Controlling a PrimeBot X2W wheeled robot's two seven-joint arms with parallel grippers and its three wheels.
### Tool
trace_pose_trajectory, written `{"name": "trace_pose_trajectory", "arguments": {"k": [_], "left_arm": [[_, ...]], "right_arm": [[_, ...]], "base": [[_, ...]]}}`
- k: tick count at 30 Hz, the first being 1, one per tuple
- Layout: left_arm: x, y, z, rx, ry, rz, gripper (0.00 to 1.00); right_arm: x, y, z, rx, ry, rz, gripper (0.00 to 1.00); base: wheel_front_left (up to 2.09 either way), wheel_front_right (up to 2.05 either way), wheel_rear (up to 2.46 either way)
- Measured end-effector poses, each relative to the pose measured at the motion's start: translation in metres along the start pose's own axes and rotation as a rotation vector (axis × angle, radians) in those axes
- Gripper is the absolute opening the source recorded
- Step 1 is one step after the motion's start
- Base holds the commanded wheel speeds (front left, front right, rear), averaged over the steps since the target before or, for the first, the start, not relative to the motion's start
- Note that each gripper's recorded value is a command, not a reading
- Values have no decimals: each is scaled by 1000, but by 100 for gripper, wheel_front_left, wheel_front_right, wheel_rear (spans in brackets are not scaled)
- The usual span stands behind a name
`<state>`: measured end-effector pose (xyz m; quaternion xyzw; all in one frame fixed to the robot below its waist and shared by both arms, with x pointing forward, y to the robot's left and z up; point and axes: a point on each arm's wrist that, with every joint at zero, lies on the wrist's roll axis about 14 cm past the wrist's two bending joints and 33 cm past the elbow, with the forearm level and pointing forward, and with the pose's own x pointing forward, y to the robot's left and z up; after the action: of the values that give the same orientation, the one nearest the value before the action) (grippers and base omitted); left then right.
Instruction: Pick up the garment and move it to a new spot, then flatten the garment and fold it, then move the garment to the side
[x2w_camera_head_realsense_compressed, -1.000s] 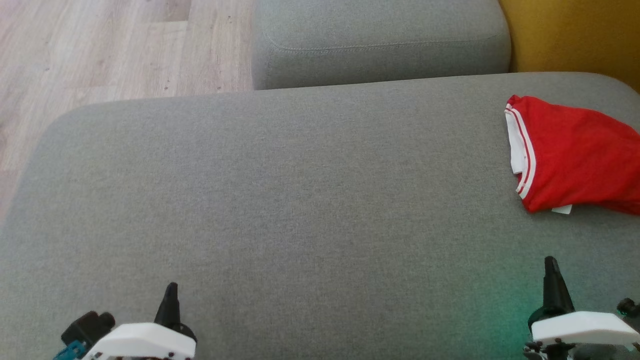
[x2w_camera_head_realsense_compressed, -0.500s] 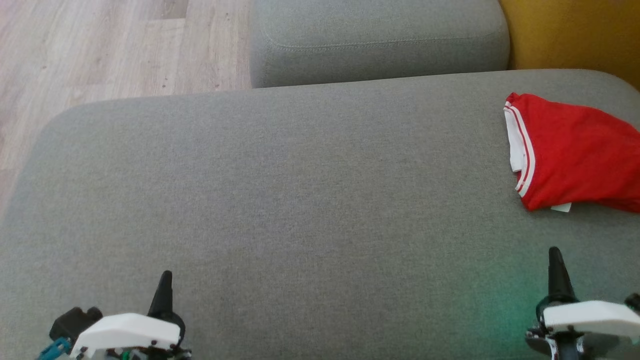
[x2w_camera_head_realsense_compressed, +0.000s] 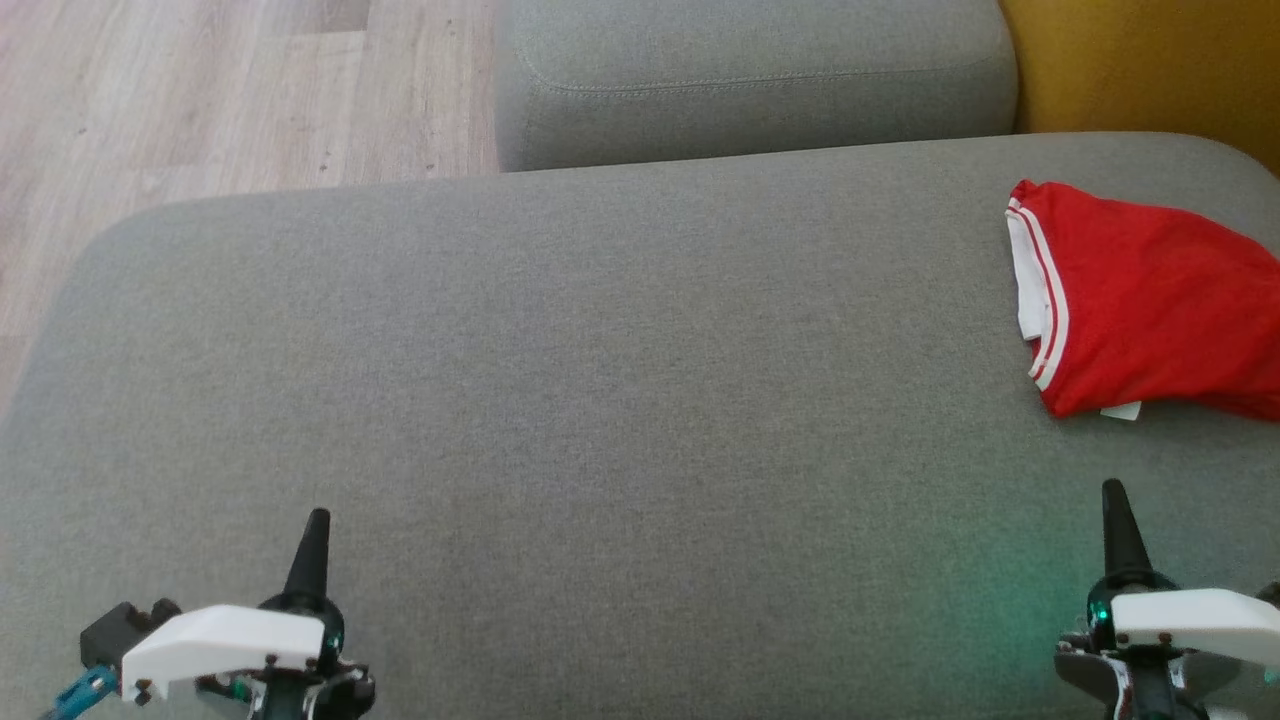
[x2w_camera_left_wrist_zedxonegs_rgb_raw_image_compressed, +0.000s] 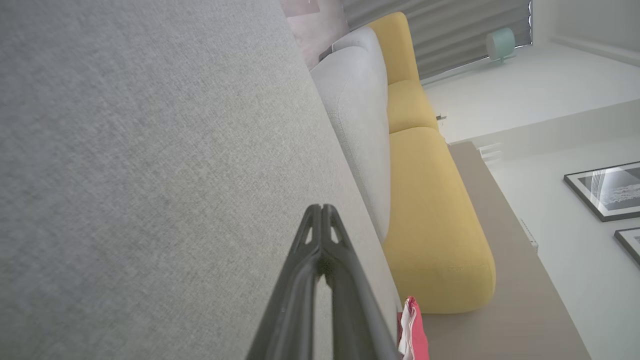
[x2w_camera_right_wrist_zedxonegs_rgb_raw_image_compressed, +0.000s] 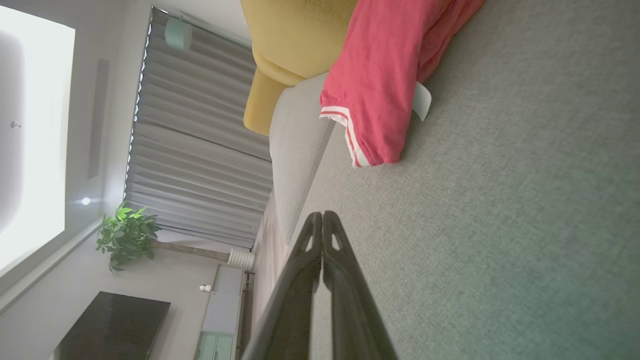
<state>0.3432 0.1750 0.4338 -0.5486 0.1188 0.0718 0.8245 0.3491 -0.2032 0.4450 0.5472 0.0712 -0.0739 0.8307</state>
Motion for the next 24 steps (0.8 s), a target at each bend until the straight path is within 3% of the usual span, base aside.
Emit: {"name": "trace_pose_trajectory", "arguments": {"k": [24], "left_arm": [[12,-23,18,-285,-8,-106,0]], "right_arm": [[12,19,11,292,-6,61,0]], "base": [[0,0,0]]}}
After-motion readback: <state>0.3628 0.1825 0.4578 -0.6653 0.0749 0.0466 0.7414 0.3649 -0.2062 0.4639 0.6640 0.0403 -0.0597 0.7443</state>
